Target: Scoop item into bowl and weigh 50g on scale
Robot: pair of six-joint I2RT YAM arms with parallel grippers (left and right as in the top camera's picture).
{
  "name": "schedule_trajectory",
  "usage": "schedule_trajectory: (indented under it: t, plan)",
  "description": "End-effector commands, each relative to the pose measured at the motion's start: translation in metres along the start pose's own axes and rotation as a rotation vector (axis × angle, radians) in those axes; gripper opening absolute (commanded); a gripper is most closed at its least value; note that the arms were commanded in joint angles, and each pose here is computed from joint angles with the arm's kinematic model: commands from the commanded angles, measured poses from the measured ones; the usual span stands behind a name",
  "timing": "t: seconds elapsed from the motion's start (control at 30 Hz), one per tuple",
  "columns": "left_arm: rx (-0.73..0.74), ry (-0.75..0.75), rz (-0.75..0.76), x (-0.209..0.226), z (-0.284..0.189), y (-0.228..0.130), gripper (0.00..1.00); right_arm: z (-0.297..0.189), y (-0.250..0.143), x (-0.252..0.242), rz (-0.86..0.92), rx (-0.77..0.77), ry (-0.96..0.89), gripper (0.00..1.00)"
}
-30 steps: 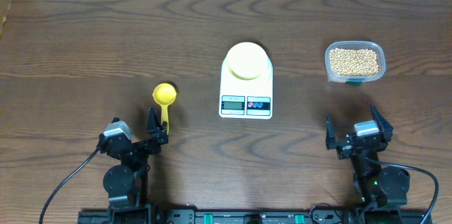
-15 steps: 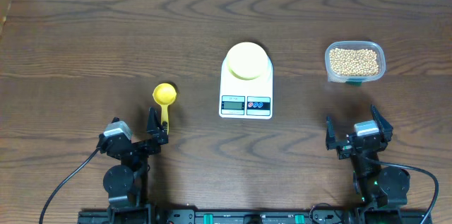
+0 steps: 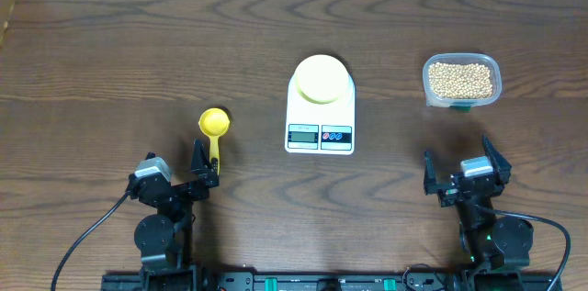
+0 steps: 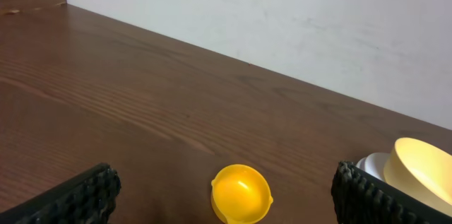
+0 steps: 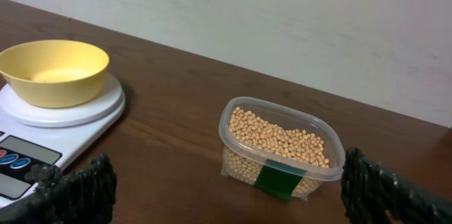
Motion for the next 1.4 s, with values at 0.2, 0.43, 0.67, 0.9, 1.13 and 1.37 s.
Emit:
schedule_trajectory:
  t: [0.2,0.43,0.67,0.9,1.13,1.37]
  plan:
    - [0.056,0.025,-0.002,0.003,0.001,-0.013,0.98,0.0,0.0,0.001,-0.007,-0.003,0.003,0.99]
    - [0.055,0.024,-0.014,0.003,0.001,-0.011,0.98,0.0,0.0,0.001,-0.007,-0.003,0.003,0.99]
    - [0.093,0.031,-0.102,0.002,-0.005,-0.004,0.98,0.0,0.0,0.001,-0.007,-0.003,0.003,0.99]
    - [0.099,0.029,-0.101,0.001,-0.014,0.013,0.98,0.0,0.0,0.001,-0.007,-0.003,0.003,0.99]
    - [0.098,0.028,-0.102,0.0,-0.022,0.03,0.98,0.0,0.0,0.001,-0.007,-0.003,0.003,0.99]
    - [0.155,0.035,-0.1,-0.001,-0.019,0.047,0.98,0.0,0.0,0.001,-0.007,-0.003,0.003,0.99]
Point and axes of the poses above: each gripper's point midway between its finger pads, its own z axis out along the fingers, its own x axis along the line the jaws close on, y = z × x, the point moved 8 cm from there along -z, back along the fingers, and after that the axes turned 12 degrees about z, right-handed, at the moved point
